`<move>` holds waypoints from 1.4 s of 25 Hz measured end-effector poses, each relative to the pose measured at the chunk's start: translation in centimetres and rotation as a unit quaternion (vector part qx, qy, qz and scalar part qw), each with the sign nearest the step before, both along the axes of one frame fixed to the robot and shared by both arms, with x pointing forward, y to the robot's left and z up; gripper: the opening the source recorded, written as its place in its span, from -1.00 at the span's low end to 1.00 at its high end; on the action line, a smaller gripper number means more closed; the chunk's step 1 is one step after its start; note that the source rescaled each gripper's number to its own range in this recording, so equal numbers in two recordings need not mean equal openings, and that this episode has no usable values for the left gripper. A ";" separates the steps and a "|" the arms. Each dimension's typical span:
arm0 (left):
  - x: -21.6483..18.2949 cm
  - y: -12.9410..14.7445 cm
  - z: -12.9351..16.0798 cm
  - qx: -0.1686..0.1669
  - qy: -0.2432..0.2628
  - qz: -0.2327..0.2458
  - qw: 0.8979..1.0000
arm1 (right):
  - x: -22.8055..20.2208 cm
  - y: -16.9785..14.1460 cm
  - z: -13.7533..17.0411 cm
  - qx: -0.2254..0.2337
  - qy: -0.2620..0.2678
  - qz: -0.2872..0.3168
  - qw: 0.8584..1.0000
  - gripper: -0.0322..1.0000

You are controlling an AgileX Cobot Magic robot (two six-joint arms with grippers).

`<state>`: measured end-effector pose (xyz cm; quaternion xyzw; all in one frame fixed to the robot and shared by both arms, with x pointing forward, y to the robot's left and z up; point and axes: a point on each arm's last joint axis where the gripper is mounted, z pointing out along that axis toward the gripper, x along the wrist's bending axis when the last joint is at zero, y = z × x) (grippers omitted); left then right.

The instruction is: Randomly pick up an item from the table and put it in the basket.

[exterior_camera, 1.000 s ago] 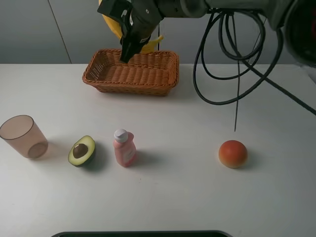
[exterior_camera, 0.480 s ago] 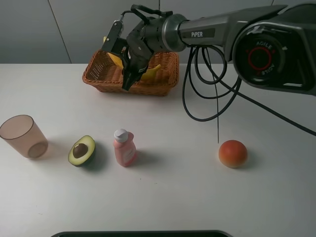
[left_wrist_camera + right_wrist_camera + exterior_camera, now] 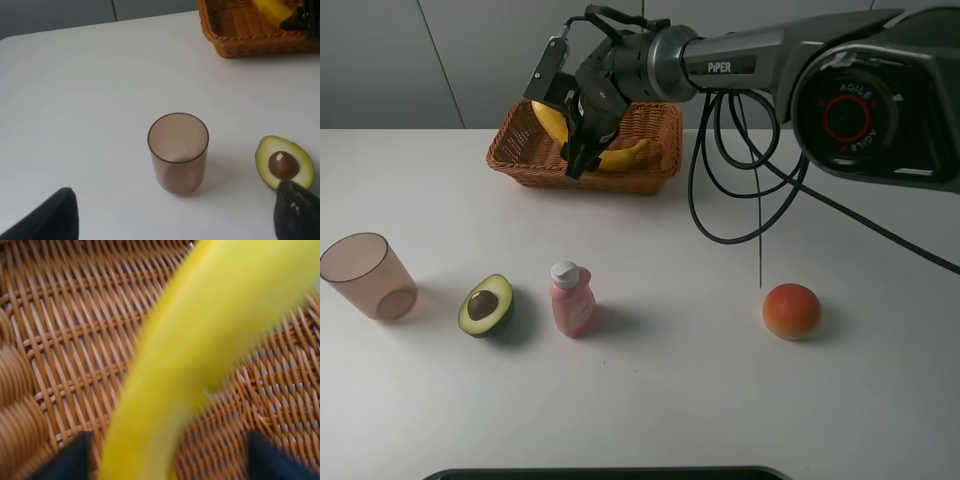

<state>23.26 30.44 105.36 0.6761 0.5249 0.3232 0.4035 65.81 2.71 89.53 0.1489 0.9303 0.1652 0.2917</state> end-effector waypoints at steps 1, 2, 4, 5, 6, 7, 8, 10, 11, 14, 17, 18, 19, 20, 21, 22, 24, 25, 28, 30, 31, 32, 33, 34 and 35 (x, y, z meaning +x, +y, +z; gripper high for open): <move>0.0 0.0 0.0 0.000 0.000 0.000 1.000 | 0.0 0.0 0.1 0.001 -0.002 0.001 1.000 0.80; 0.0 0.0 0.0 0.000 0.000 0.000 1.000 | 0.1 0.1 0.1 0.004 -0.004 0.002 1.000 0.90; 0.0 0.0 0.0 0.000 0.000 0.000 1.000 | 0.1 0.1 0.2 0.008 -0.007 0.004 1.000 0.97; 0.0 0.0 0.0 0.000 0.000 0.000 1.000 | 0.1 0.2 0.2 0.009 -0.008 0.005 1.000 0.99; 0.0 0.0 0.0 0.000 0.000 0.000 1.000 | 0.1 0.2 0.2 0.009 -0.009 0.005 1.000 0.99; 0.0 0.0 0.0 0.000 0.000 0.000 1.000 | 0.1 0.2 0.2 0.009 -0.009 0.005 1.000 0.99; 0.0 0.0 0.0 0.000 0.000 0.000 1.000 | 0.1 0.2 0.2 0.009 -0.009 0.005 1.000 0.99; 0.0 0.0 0.0 0.000 0.000 0.000 1.000 | 0.1 0.2 0.2 0.009 -0.009 0.005 1.000 0.99; 0.0 0.0 0.0 0.000 0.000 0.000 1.000 | 0.1 0.2 0.2 0.009 -0.009 0.005 1.000 0.99; 0.0 0.0 0.0 0.000 0.000 0.000 1.000 | 0.1 0.2 0.2 0.009 -0.009 0.005 1.000 0.99; 0.0 0.0 0.0 0.000 0.000 0.000 1.000 | 0.1 0.2 0.2 0.008 -0.009 0.007 1.000 0.99; 0.0 0.0 0.0 0.000 0.000 0.000 1.000 | 0.1 0.2 0.2 0.006 -0.010 0.008 1.000 0.99; 0.0 0.0 0.0 0.000 0.000 0.000 1.000 | 0.2 0.2 0.4 0.005 -0.013 0.010 1.000 0.99; 0.0 0.0 0.0 0.000 0.000 0.000 1.000 | 0.2 0.1 0.5 0.003 -0.015 0.012 1.000 0.99; 0.0 0.0 0.0 0.000 0.000 0.000 1.000 | 0.2 0.1 0.9 0.002 -0.020 0.014 1.000 0.99; 0.0 0.0 0.0 0.000 0.000 0.000 1.000 | 0.3 0.1 1.6 0.002 -0.026 0.012 1.000 0.99; 0.0 0.0 0.0 0.000 0.000 0.000 1.000 | 0.6 0.1 3.7 0.006 -0.039 0.006 0.999 0.99; 0.0 0.0 0.0 0.000 0.000 0.000 1.000 | 0.8 -0.1 5.0 0.009 -0.047 0.000 0.999 0.99; 0.0 0.0 0.0 0.000 0.000 0.000 1.000 | 1.7 -1.6 10.4 0.038 -0.062 -0.040 0.997 0.99; 0.0 0.0 0.0 0.000 0.000 0.000 1.000 | 2.0 -3.6 14.2 0.072 -0.049 -0.076 0.993 0.99; 0.0 0.0 0.0 0.000 0.000 0.000 1.000 | 2.3 -5.0 15.9 0.091 -0.038 -0.094 0.991 0.99; 0.0 0.0 0.0 0.000 0.000 0.000 1.000 | 2.4 -6.6 17.8 0.108 -0.034 -0.110 0.987 0.99; 0.0 0.0 0.0 0.000 0.000 0.000 1.000 | 2.5 -8.4 19.5 0.124 -0.024 -0.128 0.984 0.99; 0.0 0.0 0.0 0.000 0.000 0.000 1.000 | 2.4 -10.0 20.8 0.134 -0.013 -0.143 0.981 0.99; 0.0 0.0 0.0 0.000 0.000 0.000 1.000 | 2.3 -12.0 22.3 0.143 -0.009 -0.161 0.977 0.99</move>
